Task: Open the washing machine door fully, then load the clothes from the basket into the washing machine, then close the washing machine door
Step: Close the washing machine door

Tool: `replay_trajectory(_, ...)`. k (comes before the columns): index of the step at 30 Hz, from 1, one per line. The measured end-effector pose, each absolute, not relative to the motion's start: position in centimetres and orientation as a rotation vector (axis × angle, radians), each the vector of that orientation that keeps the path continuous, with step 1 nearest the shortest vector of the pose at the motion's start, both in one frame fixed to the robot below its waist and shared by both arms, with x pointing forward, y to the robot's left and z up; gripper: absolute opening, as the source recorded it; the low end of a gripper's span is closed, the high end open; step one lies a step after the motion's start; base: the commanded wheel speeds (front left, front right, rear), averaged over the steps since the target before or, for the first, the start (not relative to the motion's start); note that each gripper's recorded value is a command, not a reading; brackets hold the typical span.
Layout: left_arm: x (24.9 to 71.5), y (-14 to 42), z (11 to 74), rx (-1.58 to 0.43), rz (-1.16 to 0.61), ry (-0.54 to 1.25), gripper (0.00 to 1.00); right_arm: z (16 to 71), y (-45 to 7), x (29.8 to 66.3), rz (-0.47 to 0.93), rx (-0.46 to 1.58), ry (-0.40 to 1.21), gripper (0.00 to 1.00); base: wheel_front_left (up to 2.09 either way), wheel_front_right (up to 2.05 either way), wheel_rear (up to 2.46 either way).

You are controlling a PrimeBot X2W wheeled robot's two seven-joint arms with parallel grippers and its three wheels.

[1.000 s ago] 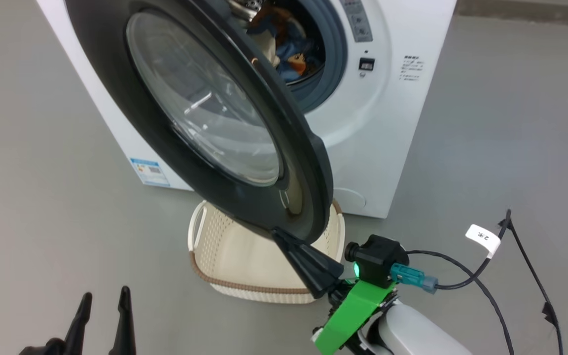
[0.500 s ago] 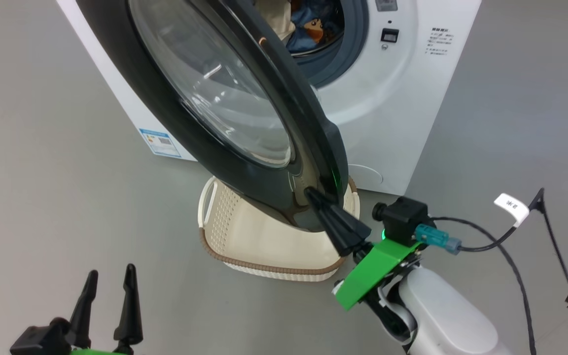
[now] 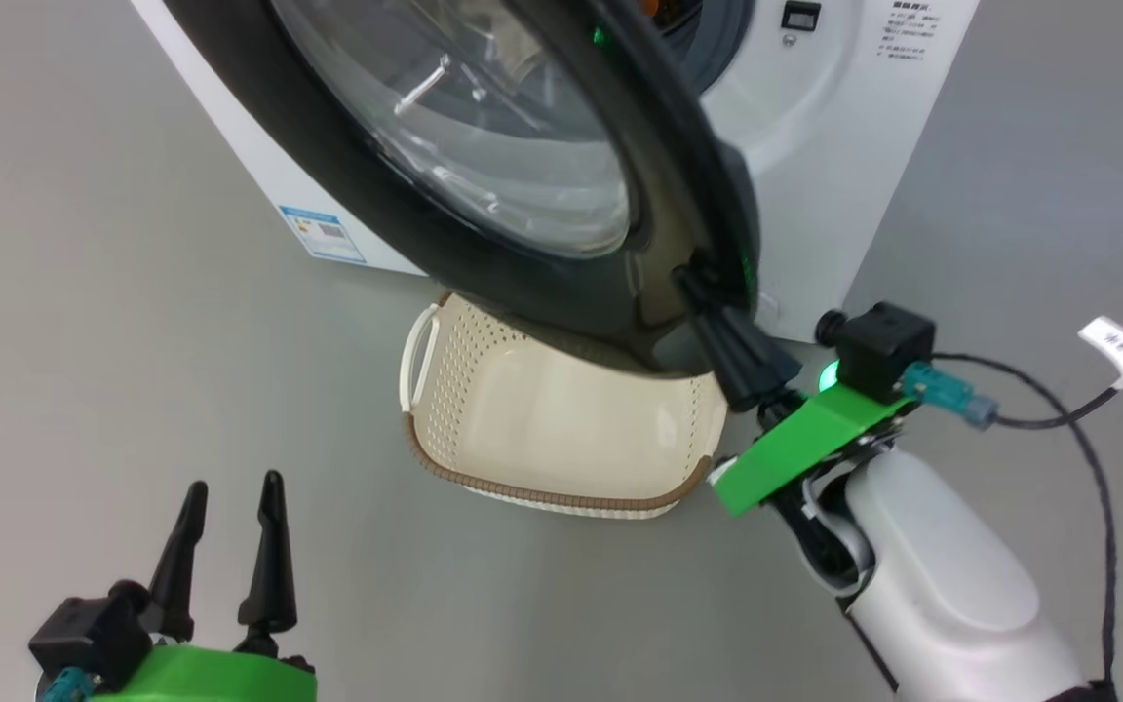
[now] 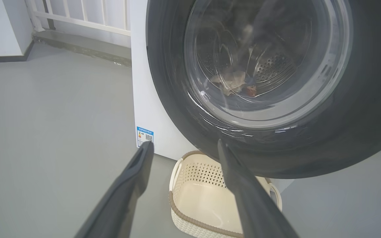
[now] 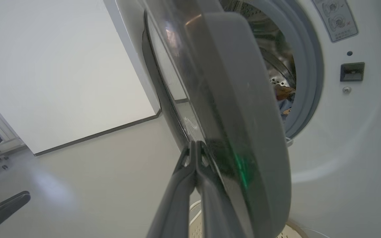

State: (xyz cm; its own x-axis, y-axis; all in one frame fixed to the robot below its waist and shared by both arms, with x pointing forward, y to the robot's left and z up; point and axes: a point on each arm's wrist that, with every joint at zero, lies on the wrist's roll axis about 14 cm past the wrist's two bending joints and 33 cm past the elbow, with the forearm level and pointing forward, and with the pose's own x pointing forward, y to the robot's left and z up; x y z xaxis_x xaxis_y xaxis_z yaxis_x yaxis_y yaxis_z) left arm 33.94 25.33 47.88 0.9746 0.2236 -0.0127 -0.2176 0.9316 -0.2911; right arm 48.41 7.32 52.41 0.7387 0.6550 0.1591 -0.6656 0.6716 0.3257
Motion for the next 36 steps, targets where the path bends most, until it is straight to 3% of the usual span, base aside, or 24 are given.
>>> replay_trajectory(23, 38.1, 24.1, 48.0, -0.305, 0.177, -0.023, 1.0, 53.9, 4.0, 60.7, 0.557, 0.365, -0.152, 0.0, 0.0, 0.0, 0.0)
replay_trajectory(36, 38.7, 23.9, 47.3, -0.295, 0.172, -0.001, 1.0, 53.9, 3.9, 63.4, 0.497, 0.4, -0.183, 0.0, 0.0, 0.0, 0.0)
